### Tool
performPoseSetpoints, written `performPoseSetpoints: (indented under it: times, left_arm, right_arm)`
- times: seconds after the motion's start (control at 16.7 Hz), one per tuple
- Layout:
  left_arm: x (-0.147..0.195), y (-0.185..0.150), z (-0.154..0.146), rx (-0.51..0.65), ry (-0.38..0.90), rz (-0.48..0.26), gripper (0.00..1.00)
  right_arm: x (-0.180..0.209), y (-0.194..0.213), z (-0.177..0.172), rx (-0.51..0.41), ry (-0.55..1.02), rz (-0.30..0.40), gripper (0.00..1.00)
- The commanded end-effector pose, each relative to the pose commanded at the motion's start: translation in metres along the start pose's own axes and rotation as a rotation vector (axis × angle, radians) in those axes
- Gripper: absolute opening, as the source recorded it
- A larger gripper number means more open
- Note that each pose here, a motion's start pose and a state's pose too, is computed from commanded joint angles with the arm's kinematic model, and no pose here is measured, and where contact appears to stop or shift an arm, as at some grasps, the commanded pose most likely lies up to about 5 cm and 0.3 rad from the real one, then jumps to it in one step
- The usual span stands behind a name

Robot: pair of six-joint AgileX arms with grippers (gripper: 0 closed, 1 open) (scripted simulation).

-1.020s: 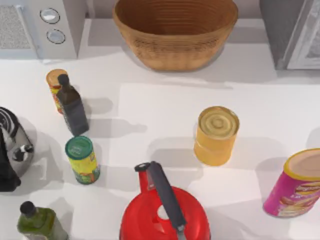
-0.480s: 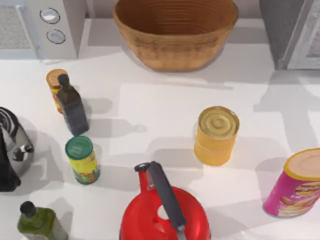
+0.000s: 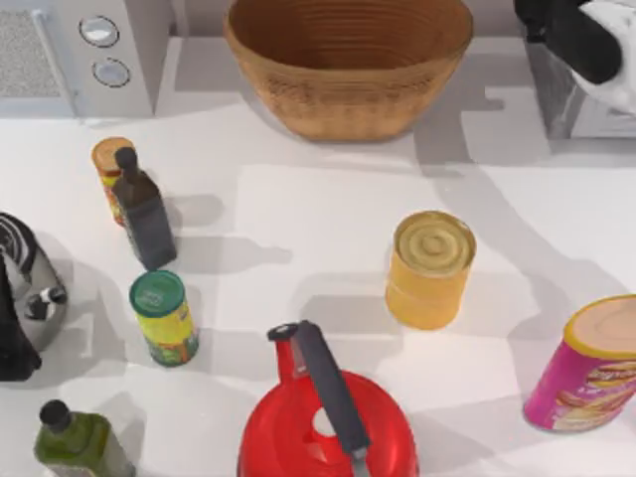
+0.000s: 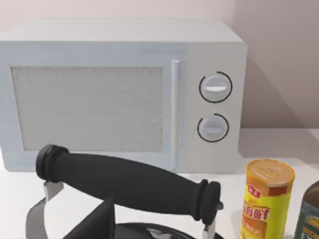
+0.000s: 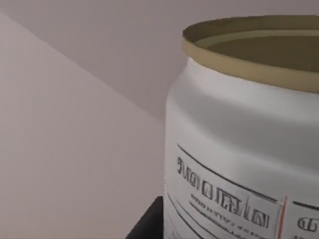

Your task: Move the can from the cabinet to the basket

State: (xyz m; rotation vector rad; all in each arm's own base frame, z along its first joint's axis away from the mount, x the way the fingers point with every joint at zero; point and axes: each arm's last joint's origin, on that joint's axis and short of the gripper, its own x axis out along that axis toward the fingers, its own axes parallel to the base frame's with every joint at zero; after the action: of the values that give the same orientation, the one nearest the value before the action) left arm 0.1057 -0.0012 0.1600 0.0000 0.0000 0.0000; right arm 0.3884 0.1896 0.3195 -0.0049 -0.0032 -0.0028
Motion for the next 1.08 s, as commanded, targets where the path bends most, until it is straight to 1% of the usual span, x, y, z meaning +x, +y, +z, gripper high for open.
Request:
performPoseSetpoints:
  times: [0.18,0.3,0.42,0.54,0.78,0.9,1.08]
  left_arm:
    - [0.000,0.000,0.000,0.000,0.000,0.000,1.00]
    - [0.000,0.000,0.000,0.000,0.000,0.000,1.00]
    - [0.000,0.000,0.000,0.000,0.000,0.000,1.00]
    - [0.000,0.000,0.000,0.000,0.000,0.000,1.00]
    - [0.000,0.000,0.000,0.000,0.000,0.000,1.00]
    - [0.000,0.000,0.000,0.000,0.000,0.000,1.00]
    - [0.000,0.000,0.000,0.000,0.000,0.000,1.00]
  right_arm:
    - [0.038,0.055,-0.041,-0.002,0.010,0.002,0.00]
    - [0.051,0.082,-0.064,0.000,0.010,0.003,0.00]
    - [0.057,0.100,-0.080,0.003,0.007,0.004,0.00]
    - [0.060,0.108,-0.087,0.004,0.006,0.005,0.00]
    - [0.060,0.109,-0.087,0.005,0.006,0.005,0.00]
    - [0.062,0.107,-0.093,-0.003,0.020,0.003,0.00]
    - [0.072,0.108,-0.095,0.001,0.013,0.002,0.00]
